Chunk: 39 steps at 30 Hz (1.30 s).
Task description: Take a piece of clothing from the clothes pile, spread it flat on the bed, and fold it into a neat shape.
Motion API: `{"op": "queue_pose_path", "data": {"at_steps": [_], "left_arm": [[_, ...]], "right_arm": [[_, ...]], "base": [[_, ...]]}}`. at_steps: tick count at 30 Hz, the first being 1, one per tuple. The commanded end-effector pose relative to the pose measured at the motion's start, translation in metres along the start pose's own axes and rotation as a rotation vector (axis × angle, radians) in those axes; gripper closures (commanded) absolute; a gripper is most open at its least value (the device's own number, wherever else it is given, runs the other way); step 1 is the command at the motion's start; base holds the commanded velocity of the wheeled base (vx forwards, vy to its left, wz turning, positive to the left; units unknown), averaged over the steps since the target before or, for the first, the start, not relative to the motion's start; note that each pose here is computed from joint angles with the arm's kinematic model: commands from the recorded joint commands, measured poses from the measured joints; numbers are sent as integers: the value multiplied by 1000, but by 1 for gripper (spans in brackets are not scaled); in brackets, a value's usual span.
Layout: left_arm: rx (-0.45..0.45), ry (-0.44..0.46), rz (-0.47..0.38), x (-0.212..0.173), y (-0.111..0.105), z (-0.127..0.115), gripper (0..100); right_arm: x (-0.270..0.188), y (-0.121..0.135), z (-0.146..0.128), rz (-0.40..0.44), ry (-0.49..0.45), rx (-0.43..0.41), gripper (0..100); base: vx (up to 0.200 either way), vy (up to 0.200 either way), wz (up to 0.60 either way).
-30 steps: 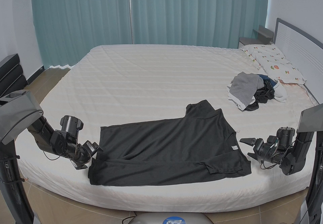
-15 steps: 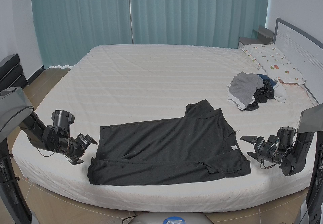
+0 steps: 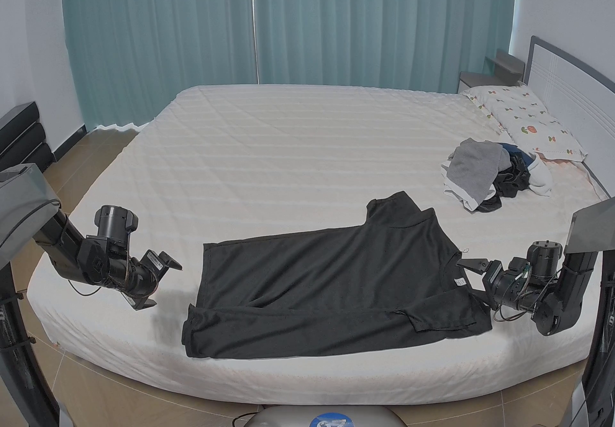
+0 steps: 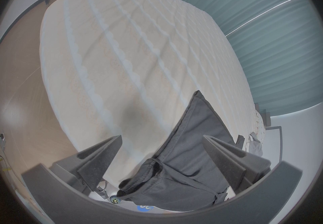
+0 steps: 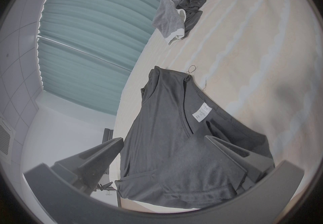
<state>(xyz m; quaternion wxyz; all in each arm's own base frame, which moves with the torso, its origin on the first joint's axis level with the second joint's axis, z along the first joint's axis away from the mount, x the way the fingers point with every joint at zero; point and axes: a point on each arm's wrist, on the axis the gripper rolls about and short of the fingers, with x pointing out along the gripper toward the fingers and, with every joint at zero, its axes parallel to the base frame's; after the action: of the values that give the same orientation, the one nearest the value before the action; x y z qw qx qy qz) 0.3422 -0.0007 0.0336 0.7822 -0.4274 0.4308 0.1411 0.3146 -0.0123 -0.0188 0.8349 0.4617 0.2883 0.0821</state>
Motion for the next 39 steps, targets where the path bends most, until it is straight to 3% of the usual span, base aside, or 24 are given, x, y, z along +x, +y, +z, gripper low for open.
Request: {"op": "queue_pose_path", "data": {"at_steps": [1, 5, 14, 22, 31, 39], "left_arm": [[10, -3, -16, -4, -5, -2, 0], [17, 4, -29, -3, -12, -7, 0], [-28, -11, -59, 0, -24, -4, 0], [-7, -73, -109, 24, -49, 16, 0], [102, -82, -175, 80, -61, 18, 0], [270, -109, -163, 100, -45, 9, 0]], "right_arm": [[1, 5, -1, 15, 4, -11, 0], [2, 8, -2, 39, -7, -29, 0], [0, 6, -6, 41, -1, -28, 0], [3, -1, -12, 24, 19, -17, 0], [3, -7, -10, 34, 0, -19, 0], [6, -9, -17, 29, 12, -28, 0]], "base": [[200, 0, 0], [200, 0, 0], [0, 0, 0], [0, 0, 0], [0, 0, 0], [0, 0, 0]]}}
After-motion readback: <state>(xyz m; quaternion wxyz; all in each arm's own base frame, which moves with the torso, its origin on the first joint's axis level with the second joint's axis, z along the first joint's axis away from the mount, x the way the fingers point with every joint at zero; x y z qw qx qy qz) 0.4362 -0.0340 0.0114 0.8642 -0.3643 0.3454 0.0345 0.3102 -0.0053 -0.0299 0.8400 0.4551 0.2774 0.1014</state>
